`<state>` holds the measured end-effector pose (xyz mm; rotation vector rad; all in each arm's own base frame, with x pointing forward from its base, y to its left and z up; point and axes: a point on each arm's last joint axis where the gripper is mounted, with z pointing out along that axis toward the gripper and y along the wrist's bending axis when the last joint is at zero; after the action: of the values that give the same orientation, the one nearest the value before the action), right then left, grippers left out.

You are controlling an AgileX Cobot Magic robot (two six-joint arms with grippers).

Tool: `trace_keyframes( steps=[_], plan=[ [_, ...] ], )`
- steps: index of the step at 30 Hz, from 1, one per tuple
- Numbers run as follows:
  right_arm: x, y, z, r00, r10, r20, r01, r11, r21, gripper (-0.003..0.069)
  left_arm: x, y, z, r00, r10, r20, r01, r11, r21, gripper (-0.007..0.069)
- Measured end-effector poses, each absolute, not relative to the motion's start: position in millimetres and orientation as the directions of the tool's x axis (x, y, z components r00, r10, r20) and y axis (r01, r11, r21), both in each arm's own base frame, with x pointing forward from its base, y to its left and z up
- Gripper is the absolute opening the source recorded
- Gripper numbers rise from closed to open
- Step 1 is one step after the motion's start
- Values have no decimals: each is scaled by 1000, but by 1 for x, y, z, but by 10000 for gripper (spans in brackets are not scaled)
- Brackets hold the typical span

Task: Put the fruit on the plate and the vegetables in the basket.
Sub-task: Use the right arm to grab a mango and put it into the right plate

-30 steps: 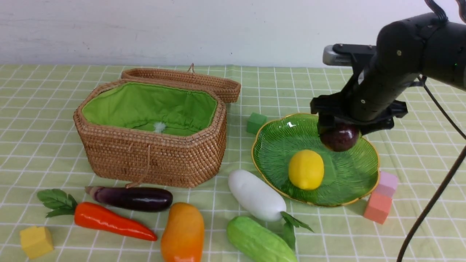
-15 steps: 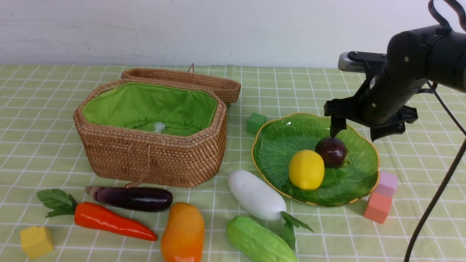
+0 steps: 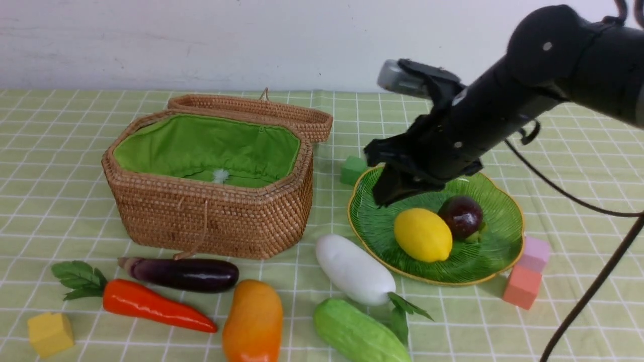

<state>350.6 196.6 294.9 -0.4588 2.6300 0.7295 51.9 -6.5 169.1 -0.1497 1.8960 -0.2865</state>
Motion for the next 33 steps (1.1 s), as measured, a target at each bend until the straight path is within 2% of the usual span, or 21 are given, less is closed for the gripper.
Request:
trace_keyframes(
  steps=[2,3,6,8,9,10,11,12,15,16,21,27,33],
  plan=[
    [337,218,292,-862,-275,-426,-449,804,390,35,52,-7,169,-337,-243,-910,37,962,-271,238],
    [322,240,289,-845,-337,-415,-490,800,346,53,52,-7,169,-337,-243,-910,37,962,-271,238],
    [301,267,282,-825,-397,-402,-519,814,261,139,52,-7,169,-337,-243,-910,37,962,-271,238],
    [293,280,277,-850,-354,-390,-466,850,244,228,52,-7,169,-337,-243,-910,37,962,-271,238],
    [292,282,274,-856,-343,-386,-453,858,243,251,52,-7,169,-337,-243,-910,37,962,-271,238],
    [289,290,270,-877,-291,-382,-401,881,251,353,52,-7,169,-337,-243,-910,37,962,-271,238],
    [289,293,267,-885,-272,-378,-383,887,258,410,52,-7,169,-337,-243,-910,37,962,-271,238],
    [289,299,263,-899,-233,-372,-348,894,283,496,52,-7,169,-337,-243,-910,37,962,-271,238],
    [289,307,257,-918,-177,-354,-304,888,346,636,52,-7,169,-337,-243,-910,37,962,-271,238],
    [289,310,255,-925,-161,-345,-291,883,368,658,52,-7,169,-337,-243,-910,37,962,-271,238],
    [295,326,232,-945,-113,-307,-251,853,458,664,52,-7,169,-337,-243,-910,37,962,-271,238],
    [303,335,189,-959,-126,-254,-230,870,436,638,52,-7,169,-337,-243,-910,37,962,-271,238],
    [304,338,171,-966,-133,-220,-219,874,434,597,52,-7,169,-337,-243,-910,37,962,-271,238]
  ],
)
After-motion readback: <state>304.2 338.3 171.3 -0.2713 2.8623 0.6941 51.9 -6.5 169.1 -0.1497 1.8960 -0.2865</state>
